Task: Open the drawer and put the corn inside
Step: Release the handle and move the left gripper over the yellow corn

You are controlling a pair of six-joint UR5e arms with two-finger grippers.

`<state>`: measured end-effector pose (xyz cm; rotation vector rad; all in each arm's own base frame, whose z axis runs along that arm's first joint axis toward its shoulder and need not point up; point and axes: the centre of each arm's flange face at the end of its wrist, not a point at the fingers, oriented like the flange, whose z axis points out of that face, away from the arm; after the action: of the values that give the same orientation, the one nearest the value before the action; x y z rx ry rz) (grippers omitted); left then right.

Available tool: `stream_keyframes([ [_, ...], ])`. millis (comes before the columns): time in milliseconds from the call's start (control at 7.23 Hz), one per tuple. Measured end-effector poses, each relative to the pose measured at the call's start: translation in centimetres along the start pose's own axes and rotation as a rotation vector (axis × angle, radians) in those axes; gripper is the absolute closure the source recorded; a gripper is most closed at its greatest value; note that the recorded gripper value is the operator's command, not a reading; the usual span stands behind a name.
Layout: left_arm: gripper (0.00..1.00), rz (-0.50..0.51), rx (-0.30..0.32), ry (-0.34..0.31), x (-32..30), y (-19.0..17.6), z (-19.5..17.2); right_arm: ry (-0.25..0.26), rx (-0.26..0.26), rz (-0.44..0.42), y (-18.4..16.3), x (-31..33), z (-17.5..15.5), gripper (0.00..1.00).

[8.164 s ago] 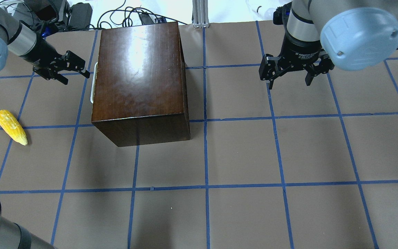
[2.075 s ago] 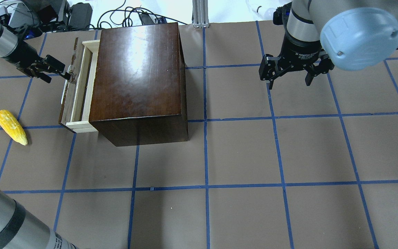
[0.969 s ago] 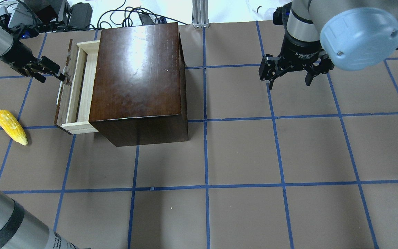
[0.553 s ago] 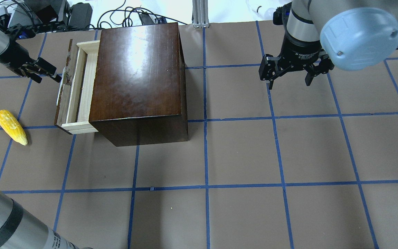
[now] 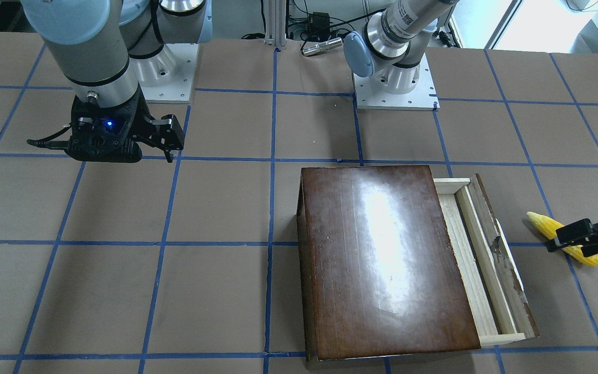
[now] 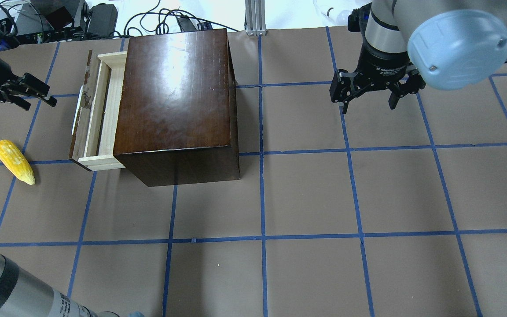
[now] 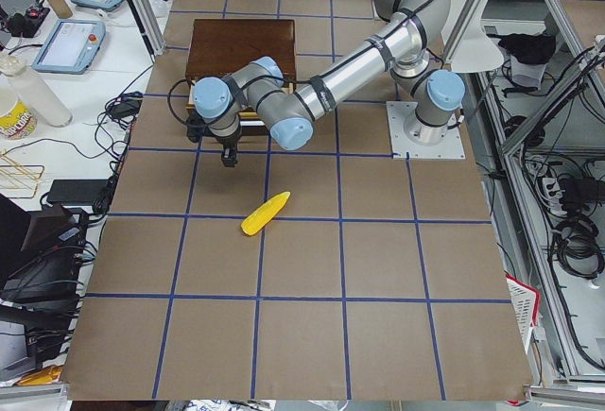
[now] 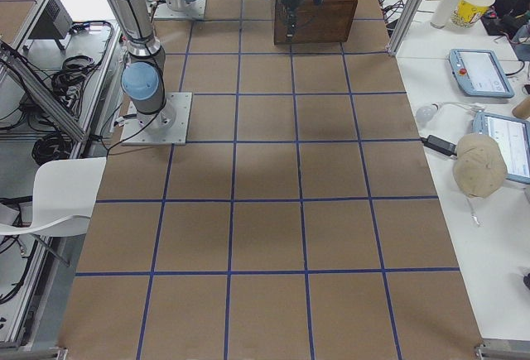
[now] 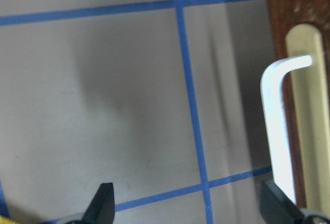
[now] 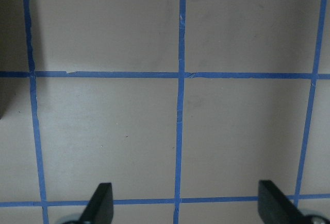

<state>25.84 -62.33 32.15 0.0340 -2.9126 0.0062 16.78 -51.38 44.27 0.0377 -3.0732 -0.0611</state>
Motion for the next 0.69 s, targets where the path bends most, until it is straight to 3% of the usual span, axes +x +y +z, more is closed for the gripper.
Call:
stream_keyframes([
  [415, 0.00, -0.337, 0.009, 0.012, -6.4, 2.8, 0.1, 0.001, 0.000, 0.000, 0.0, 0.0, 0.0, 0.00],
  [692, 0.00, -0.384, 0.029, -0.005, -8.0, 3.1, 1.6, 0.001, 0.000, 0.000, 0.0, 0.0, 0.0, 0.00],
])
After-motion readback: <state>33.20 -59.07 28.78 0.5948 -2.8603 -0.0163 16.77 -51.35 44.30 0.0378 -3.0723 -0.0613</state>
